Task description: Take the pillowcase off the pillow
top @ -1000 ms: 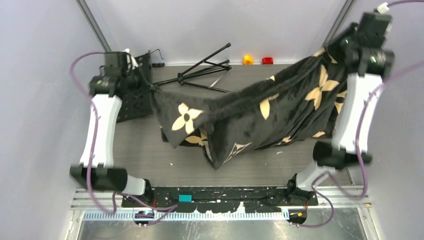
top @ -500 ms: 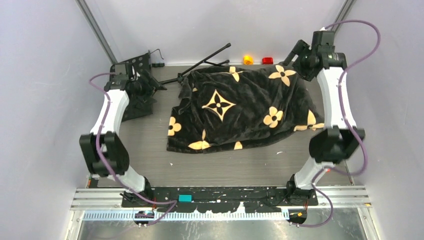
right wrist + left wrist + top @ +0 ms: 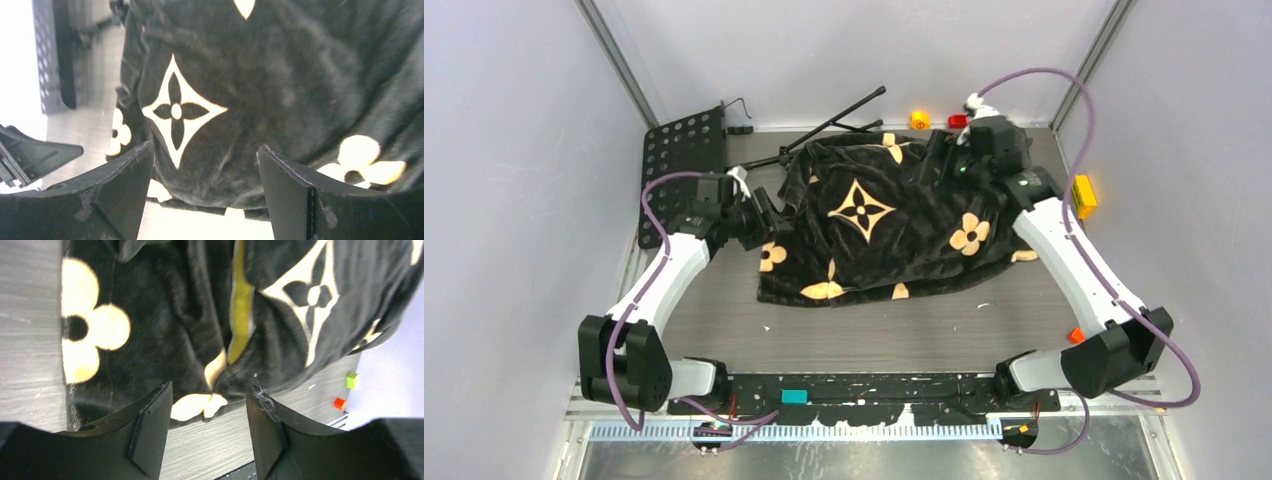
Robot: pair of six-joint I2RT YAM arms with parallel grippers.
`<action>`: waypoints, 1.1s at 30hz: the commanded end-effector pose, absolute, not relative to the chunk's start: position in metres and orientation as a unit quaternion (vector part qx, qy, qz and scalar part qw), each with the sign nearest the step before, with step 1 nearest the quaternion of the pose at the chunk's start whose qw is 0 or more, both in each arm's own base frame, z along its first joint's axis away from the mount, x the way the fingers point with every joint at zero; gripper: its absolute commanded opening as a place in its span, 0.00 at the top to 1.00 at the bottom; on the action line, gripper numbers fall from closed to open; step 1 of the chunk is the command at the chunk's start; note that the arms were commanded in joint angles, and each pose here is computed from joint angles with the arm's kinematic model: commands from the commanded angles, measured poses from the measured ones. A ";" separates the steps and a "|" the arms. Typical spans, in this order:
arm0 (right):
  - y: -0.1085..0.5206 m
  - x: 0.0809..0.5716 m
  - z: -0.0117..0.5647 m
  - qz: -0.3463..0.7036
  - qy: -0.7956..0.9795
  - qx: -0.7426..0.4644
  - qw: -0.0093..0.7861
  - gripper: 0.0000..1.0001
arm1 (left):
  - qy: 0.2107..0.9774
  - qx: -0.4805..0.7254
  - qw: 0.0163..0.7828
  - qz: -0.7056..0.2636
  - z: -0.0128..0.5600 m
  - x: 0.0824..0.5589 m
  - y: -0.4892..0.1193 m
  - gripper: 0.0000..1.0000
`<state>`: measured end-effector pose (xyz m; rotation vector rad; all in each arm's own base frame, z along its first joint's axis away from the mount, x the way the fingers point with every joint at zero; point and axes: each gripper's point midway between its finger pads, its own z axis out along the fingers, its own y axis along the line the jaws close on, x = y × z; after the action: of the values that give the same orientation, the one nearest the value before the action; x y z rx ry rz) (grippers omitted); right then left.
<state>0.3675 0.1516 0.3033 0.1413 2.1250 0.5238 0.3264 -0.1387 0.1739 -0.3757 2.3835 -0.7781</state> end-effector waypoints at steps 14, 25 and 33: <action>0.297 0.363 0.195 0.118 0.882 -0.166 0.425 0.24 | 0.858 -0.090 0.371 -0.342 0.159 0.315 -0.148 0.43; 0.313 0.377 0.156 0.077 0.893 -0.175 0.408 0.79 | 0.861 -0.095 0.343 -0.363 0.147 0.319 -0.161 0.50; 0.293 0.359 0.206 0.127 0.872 -0.121 0.457 0.99 | 0.867 -0.084 0.332 -0.361 0.144 0.331 -0.182 0.55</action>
<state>0.3558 0.2976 0.1394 -0.4429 2.3068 0.2013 0.3122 -0.1657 0.1233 -0.2752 2.3319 -0.9166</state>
